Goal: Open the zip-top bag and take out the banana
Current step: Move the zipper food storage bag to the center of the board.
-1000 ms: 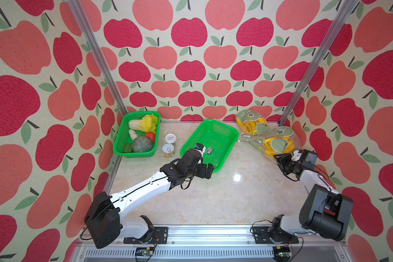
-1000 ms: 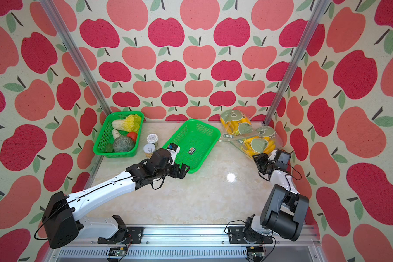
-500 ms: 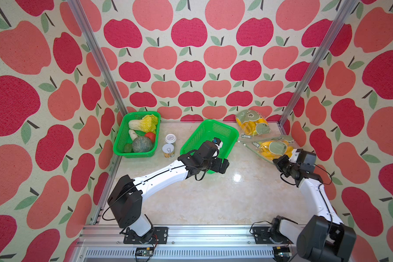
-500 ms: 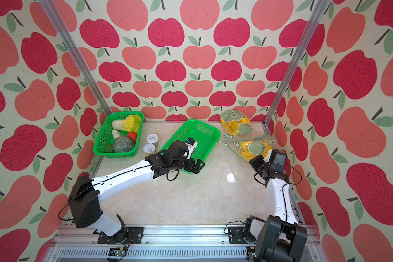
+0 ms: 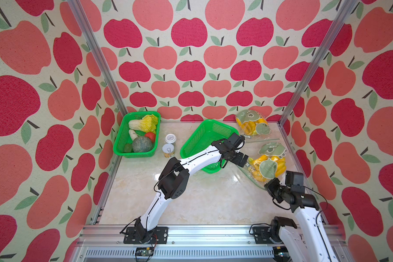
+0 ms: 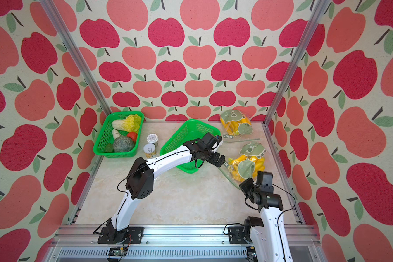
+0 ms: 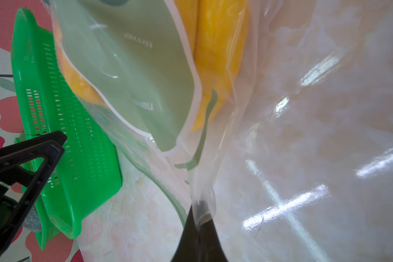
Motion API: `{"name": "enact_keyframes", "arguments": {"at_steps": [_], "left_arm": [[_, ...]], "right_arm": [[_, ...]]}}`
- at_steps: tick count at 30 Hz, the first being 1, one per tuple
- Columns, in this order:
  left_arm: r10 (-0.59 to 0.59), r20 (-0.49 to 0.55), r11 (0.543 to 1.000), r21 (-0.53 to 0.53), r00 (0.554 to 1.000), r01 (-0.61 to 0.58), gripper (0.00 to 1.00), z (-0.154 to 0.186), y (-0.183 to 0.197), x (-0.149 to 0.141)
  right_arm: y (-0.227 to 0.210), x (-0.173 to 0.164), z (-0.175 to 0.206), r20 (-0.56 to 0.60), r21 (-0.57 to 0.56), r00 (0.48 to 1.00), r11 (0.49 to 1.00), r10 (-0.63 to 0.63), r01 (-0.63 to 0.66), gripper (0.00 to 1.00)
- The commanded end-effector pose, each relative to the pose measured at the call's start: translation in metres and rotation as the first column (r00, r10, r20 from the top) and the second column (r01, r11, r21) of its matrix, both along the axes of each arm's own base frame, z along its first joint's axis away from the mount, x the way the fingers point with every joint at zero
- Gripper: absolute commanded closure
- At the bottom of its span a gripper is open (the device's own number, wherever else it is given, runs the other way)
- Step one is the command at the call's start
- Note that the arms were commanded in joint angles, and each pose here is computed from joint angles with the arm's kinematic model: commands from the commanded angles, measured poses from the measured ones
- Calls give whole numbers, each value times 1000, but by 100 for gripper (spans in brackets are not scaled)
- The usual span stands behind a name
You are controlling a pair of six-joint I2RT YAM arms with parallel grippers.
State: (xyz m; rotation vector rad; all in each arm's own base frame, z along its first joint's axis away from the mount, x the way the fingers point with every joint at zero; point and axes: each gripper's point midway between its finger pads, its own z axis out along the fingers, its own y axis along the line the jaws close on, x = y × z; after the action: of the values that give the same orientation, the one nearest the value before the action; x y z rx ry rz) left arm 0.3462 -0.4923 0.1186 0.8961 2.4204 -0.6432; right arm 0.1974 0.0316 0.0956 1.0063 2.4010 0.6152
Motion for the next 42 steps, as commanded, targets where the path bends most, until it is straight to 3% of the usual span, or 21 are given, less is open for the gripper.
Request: {"name": "enact_keyframes", "arguments": {"at_steps": [1, 9, 12, 15, 22, 29, 34, 38, 42], "left_arm": [[-79, -38, 993, 83, 996, 82, 0, -19, -2, -13], [-213, -96, 974, 55, 972, 219, 0, -48, -24, -32], [-240, -139, 966, 60, 961, 250, 7, -69, -26, -37], [-235, -164, 967, 58, 958, 247, 20, -80, -27, -40], [-151, -101, 984, 80, 983, 159, 68, -65, -17, -34], [-19, -39, 999, 31, 999, 21, 93, -38, 13, -44], [13, -37, 1000, 1, 999, -13, 100, -27, 29, -69], [9, -52, 1000, 1, 999, -9, 100, -27, 31, -91], [16, -99, 999, -28, 995, -18, 100, -29, 25, -105]], "right_arm": [[-10, -24, -19, -114, -35, 991, 997, -71, 67, 100], [-20, -19, -21, -107, -91, 990, 992, -95, 85, 100], [-23, -15, -20, -95, -110, 990, 990, -102, 91, 100], [-26, -10, -19, -87, -127, 991, 988, -98, 87, 100], [-37, 2, -18, -78, -206, 994, 977, -76, 58, 100], [-37, 35, -18, -34, -209, 999, 978, 9, -16, 100], [-37, 57, -7, 0, -230, 998, 971, 69, -67, 99], [-42, 62, -5, -9, -262, 997, 962, 71, -71, 93], [-43, 53, -1, -13, -257, 999, 965, 43, -45, 71]]}}
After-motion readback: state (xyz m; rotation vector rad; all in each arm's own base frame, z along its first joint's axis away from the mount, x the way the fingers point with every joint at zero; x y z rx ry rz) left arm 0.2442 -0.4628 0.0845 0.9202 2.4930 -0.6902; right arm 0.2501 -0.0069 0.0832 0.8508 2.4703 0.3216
